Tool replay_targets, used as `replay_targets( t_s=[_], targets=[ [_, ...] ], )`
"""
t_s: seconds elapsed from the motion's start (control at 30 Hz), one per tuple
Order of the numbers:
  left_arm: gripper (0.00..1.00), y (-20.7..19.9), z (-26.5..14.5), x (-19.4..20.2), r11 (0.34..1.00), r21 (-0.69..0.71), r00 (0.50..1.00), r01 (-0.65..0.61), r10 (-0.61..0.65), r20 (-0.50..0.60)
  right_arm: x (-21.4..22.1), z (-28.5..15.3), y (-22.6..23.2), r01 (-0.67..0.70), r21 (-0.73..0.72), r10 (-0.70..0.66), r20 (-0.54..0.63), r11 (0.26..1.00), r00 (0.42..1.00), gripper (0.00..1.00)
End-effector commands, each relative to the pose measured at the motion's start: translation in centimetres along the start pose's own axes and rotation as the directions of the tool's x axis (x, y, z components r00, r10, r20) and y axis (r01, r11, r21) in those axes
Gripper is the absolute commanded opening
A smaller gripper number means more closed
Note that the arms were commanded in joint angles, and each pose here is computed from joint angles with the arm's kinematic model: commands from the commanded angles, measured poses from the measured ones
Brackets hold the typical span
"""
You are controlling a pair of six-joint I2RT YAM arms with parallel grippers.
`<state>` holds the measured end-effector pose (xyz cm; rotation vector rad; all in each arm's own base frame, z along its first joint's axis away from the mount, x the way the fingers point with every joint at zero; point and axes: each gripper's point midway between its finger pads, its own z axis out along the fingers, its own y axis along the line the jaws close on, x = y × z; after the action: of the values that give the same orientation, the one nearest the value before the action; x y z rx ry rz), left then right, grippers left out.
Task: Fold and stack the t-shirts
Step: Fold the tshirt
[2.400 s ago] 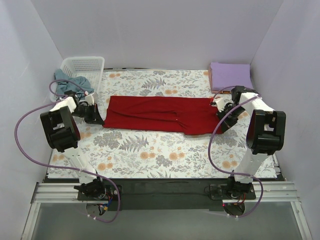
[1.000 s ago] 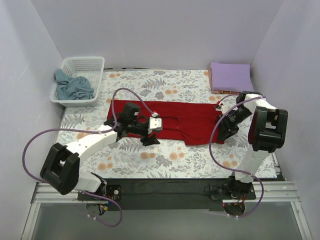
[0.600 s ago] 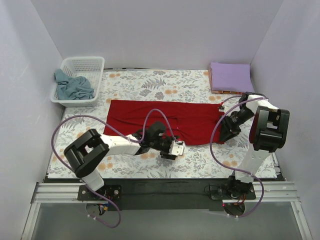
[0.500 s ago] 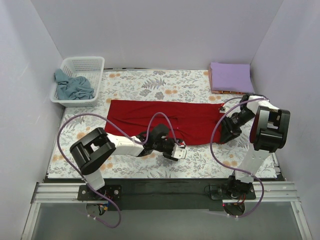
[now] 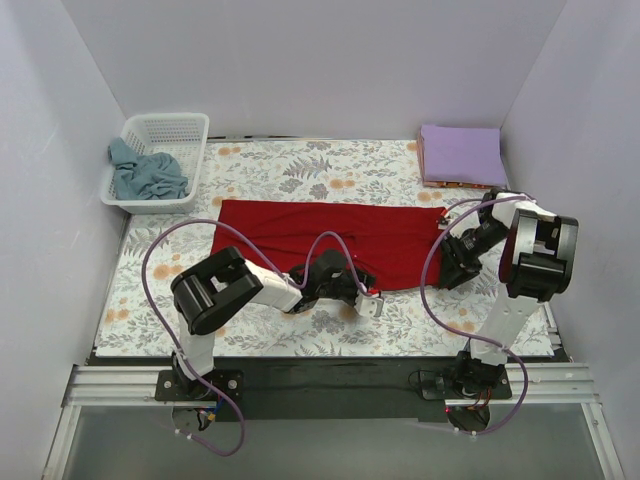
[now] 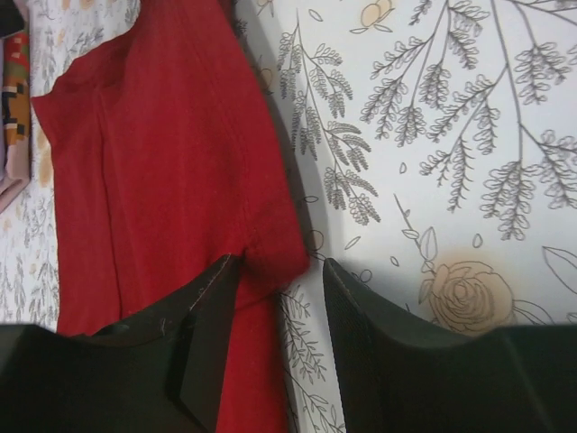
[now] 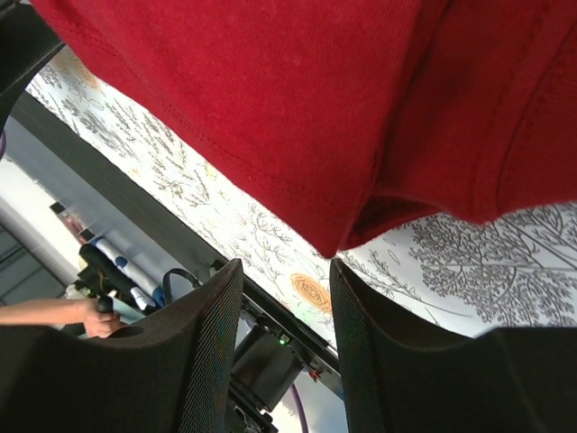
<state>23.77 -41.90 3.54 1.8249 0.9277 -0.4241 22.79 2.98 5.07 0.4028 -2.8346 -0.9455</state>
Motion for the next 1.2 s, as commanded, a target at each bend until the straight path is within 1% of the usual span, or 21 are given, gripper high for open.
replay_targets(
  t_s=[0.0, 0.13, 0.17, 0.23, 0.27, 0.37, 0.4, 0.47, 0.63, 0.7, 0.73, 0.77, 0.8, 0.83, 0.87, 0.9, 0.93, 0.97, 1.0, 1.07, 1.17],
  targets=[
    [0.42, 2.3, 0.4, -0.7, 0.995, -0.076, 0.998, -0.057, 0.057, 0.002, -0.8, -0.2, 0.2, -0.019, -0.030, 0.020, 0.020, 0.999, 1.000, 0.50],
    [0.35, 3.0, 0.6, -1.4, 0.996, -0.083, 0.999, -0.023, 0.025, 0.024, -1.9, -0.4, 0.1, -0.029, -0.035, 0.031, 0.035, 0.999, 0.999, 0.50],
    [0.31, 3.1, 0.7, -1.6, 0.997, -0.081, 0.999, -0.019, 0.022, 0.032, -2.1, -0.5, 0.0, -0.030, -0.033, 0.031, 0.038, 0.999, 0.999, 0.50],
    [0.25, 3.6, 0.7, -2.1, 0.996, -0.091, 0.999, -0.007, 0.011, 0.048, -2.7, -0.8, -0.1, -0.029, -0.028, 0.031, 0.047, 0.999, 0.998, 0.50],
    [0.19, 3.7, 0.7, -2.3, 0.996, -0.093, 0.999, 0.005, 0.000, 0.053, -2.8, -0.8, -0.2, -0.029, -0.027, 0.031, 0.049, 0.999, 0.998, 0.50],
    [0.10, 4.3, 0.8, -2.9, 0.995, -0.091, 0.997, 0.030, -0.024, 0.067, -3.1, -1.0, -0.2, -0.031, -0.029, 0.033, 0.055, 0.999, 0.998, 0.49],
    [0.04, 4.4, 0.8, -3.0, 0.995, -0.094, 0.997, 0.030, -0.023, 0.071, -3.1, -1.0, -0.2, -0.034, -0.030, 0.036, 0.053, 0.999, 0.998, 0.48],
    [0.00, 4.7, 0.8, -3.3, 0.994, -0.101, 0.997, 0.029, -0.022, 0.077, -3.4, -1.2, -0.2, -0.030, -0.024, 0.032, 0.057, 0.999, 0.998, 0.48],
    [0.00, 6.6, 0.7, -3.6, 0.988, -0.127, 0.994, 0.091, -0.082, 0.076, -3.3, -1.9, -0.4, -0.013, 0.007, 0.013, 0.054, 1.000, 0.998, 0.48],
    [0.00, 7.6, 0.6, -3.0, 0.982, -0.143, 0.991, 0.123, -0.115, 0.064, -4.1, -3.0, 0.0, 0.029, 0.024, -0.031, 0.088, 0.999, 0.996, 0.50],
    [0.00, 7.5, 0.8, -2.4, 0.981, -0.130, 0.989, 0.147, -0.142, 0.050, -4.5, -3.5, 0.1, 0.050, 0.032, -0.053, 0.100, 0.998, 0.994, 0.52],
    [0.00, 8.7, 0.9, -2.6, 0.976, -0.144, 0.986, 0.166, -0.159, 0.058, -5.1, -4.4, 0.3, 0.074, 0.044, -0.078, 0.116, 0.996, 0.990, 0.53],
    [0.00, 9.5, 0.7, -2.0, 0.970, -0.157, 0.982, 0.188, -0.182, 0.053, -6.8, -6.2, 0.5, 0.121, 0.081, -0.133, 0.162, 0.989, 0.978, 0.54],
    [0.00, 9.6, 0.9, -1.3, 0.965, -0.151, 0.976, 0.216, -0.212, 0.043, -7.9, -7.3, 0.8, 0.163, 0.099, -0.180, 0.194, 0.982, 0.964, 0.59],
    [0.00, 11.0, 1.0, -1.7, 0.952, -0.169, 0.966, 0.256, -0.249, 0.062, -8.7, -8.4, 1.2, 0.191, 0.110, -0.211, 0.219, 0.976, 0.953, 0.62],
    [0.00, 12.1, 0.8, -0.9, 0.940, -0.182, 0.958, 0.288, -0.282, 0.060, -9.6, -9.2, 1.5, 0.217, 0.122, -0.241, 0.248, 0.969, 0.938, 0.71],
    [0.00, 12.2, 0.9, -0.4, 0.933, -0.171, 0.948, 0.318, -0.314, 0.049, -11.2, -10.9, 2.2, 0.273, 0.153, -0.307, 0.297, 0.950, 0.904, 0.84],
    [0.00, 12.1, 1.3, 0.2, 0.910, -0.160, 0.923, 0.383, -0.381, 0.047, -11.9, -11.6, 2.6, 0.305, 0.167, -0.344, 0.316, 0.938, 0.884, 0.86],
    [0.00, 13.7, 1.2, 0.2, 0.901, -0.176, 0.918, 0.397, -0.392, 0.061, -12.5, -12.0, 2.7, 0.326, 0.175, -0.367, 0.326, 0.929, 0.871, 0.87],
    [0.00, 13.4, 1.6, 1.1, 0.886, -0.162, 0.901, 0.434, -0.432, 0.050, -13.7, -12.6, 3.1, 0.388, 0.198, -0.434, 0.337, 0.900, 0.836, 0.88],
    [0.00, 12.8, 1.9, 2.0, 0.875, -0.151, 0.888, 0.459, -0.459, 0.037, -14.5, -11.7, 2.8, 0.460, 0.198, -0.501, 0.313, 0.865, 0.807, 0.88]
  ],
)
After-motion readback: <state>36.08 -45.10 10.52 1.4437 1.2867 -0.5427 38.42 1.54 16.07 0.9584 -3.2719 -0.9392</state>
